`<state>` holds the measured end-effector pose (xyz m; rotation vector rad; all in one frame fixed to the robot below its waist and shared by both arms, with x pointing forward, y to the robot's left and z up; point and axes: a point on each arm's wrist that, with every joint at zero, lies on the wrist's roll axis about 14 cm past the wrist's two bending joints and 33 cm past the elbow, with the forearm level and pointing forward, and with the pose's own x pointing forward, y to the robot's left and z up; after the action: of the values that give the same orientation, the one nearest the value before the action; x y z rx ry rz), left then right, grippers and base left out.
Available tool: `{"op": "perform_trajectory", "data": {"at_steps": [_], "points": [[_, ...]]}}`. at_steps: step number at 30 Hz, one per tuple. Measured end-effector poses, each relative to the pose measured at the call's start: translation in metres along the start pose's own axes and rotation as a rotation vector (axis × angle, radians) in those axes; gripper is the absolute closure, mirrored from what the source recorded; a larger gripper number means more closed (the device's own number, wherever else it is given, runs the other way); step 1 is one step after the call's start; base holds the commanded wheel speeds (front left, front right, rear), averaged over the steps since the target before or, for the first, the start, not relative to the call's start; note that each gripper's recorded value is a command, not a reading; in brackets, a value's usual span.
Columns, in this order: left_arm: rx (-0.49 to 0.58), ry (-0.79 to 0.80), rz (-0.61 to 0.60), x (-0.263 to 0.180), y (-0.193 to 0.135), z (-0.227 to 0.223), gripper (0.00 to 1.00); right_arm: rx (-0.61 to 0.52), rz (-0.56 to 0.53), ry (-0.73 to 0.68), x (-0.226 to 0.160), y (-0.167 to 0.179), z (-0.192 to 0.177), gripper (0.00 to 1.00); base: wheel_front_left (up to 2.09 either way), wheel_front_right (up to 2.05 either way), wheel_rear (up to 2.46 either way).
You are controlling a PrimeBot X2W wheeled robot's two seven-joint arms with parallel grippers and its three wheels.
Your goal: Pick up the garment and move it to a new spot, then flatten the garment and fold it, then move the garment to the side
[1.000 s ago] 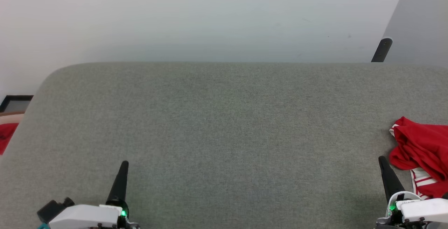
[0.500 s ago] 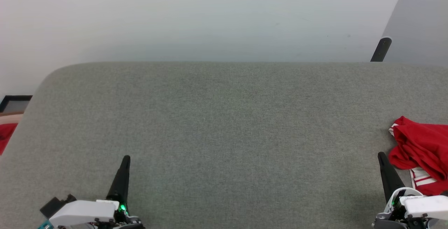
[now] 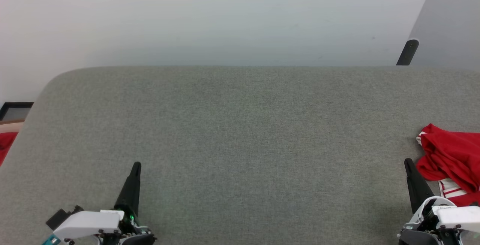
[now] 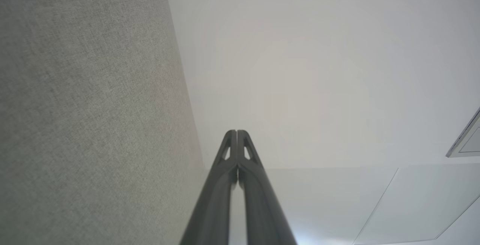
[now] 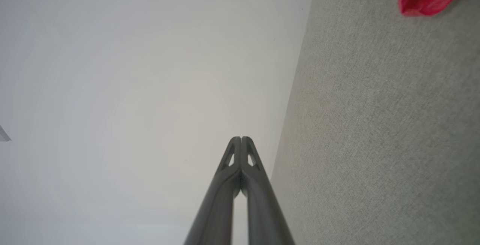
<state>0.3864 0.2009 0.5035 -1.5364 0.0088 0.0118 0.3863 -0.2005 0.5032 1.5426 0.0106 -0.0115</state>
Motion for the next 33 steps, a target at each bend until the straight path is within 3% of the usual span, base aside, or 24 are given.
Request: {"op": "perform_trajectory", "data": {"at_steps": [33], "points": [[-0.037,0.002,-0.005,0.0014,-0.0012,-0.0009,1.00,0.029,0.009,0.001,0.0024,0.0027,-0.0001,1.00,0.00,0.00,0.00]]}}
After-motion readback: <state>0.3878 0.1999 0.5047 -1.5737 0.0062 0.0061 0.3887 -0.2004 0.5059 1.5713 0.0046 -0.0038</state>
